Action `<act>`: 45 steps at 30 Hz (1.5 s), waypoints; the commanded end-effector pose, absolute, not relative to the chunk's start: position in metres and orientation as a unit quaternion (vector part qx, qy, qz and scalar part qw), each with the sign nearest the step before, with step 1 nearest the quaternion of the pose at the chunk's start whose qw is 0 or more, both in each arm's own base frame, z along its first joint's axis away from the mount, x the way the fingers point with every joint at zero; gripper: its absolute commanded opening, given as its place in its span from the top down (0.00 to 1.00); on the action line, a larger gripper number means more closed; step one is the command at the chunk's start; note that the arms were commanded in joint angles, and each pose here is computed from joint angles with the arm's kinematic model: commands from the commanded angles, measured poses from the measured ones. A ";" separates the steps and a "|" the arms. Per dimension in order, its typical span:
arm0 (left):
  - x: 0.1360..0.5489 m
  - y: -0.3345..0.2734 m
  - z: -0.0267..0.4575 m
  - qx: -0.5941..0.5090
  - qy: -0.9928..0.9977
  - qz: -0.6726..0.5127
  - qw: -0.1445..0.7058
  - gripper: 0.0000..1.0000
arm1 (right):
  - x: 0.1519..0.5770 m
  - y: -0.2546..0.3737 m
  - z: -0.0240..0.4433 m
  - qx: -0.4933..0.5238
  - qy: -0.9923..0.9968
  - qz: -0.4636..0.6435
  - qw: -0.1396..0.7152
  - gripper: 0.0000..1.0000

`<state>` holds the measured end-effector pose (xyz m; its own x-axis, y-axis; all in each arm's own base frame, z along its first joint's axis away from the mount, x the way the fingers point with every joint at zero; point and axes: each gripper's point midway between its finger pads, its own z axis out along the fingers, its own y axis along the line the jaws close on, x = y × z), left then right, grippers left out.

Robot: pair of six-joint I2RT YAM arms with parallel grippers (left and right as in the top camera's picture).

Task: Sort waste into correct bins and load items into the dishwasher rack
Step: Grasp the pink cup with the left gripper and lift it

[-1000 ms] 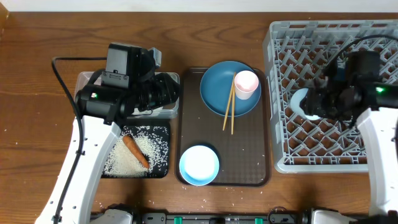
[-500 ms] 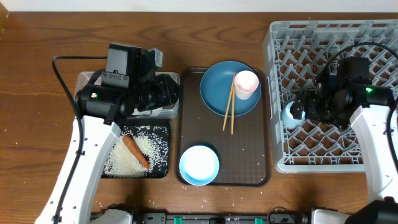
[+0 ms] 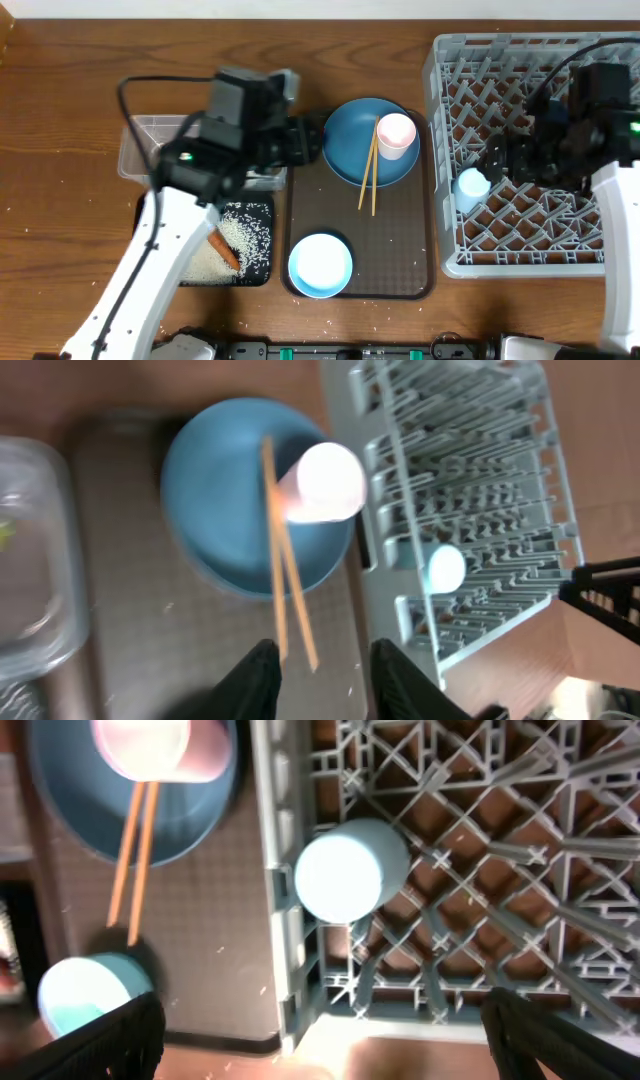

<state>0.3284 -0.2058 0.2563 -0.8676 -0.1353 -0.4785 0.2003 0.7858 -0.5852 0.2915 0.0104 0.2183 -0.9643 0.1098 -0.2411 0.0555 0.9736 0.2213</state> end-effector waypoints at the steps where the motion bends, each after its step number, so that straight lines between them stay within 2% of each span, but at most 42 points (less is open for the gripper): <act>1: 0.343 -0.232 0.247 0.009 0.909 -0.322 0.265 0.65 | 0.282 0.019 0.228 0.034 0.983 0.131 0.122 0.01; 3: 0.353 -0.252 0.241 0.017 0.904 -0.325 0.278 0.60 | 0.272 0.021 0.226 0.036 0.985 0.134 0.101 0.01; 6: 0.375 -0.278 0.224 0.019 0.899 -0.304 0.313 0.44 | 0.261 0.022 0.224 0.039 0.987 0.134 0.078 0.01; 7: 0.382 -0.284 0.217 0.018 0.899 -0.294 0.323 0.42 | 0.259 0.022 0.224 0.040 0.987 0.135 0.072 0.01; 12: 0.406 -0.302 0.169 0.013 0.908 -0.258 0.331 0.42 | 0.251 0.023 0.223 0.042 0.988 0.135 0.056 0.01; 17: 0.409 -0.305 0.117 0.010 0.928 -0.233 0.292 0.42 | 0.251 0.023 0.223 0.042 0.988 0.136 0.057 0.01; 22: 0.414 -0.308 0.090 0.009 0.934 -0.224 0.279 0.42 | 0.251 0.023 0.223 0.042 0.988 0.135 0.056 0.01; 24: 0.415 -0.310 0.086 0.010 0.933 -0.224 0.280 0.45 | 0.251 0.023 0.223 0.042 0.988 0.136 0.056 0.01; 30: 0.417 -0.312 0.087 0.010 0.931 -0.228 0.285 0.76 | 0.251 0.023 0.223 0.042 0.988 0.135 0.056 0.01; 32: 0.416 -0.314 0.087 0.012 0.931 -0.228 0.284 0.80 | 0.251 0.023 0.223 0.043 0.988 0.135 0.056 0.01; 45: 0.409 -0.324 0.071 0.023 0.935 -0.225 0.272 0.81 | 0.249 0.023 0.223 0.043 0.988 0.136 0.053 0.01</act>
<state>0.4065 -0.3240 0.0851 -0.8436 -0.0832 -0.5304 0.1787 0.8881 -0.4235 0.2489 0.0213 0.2180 -0.9912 0.1093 -0.0746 0.0861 0.9609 0.2632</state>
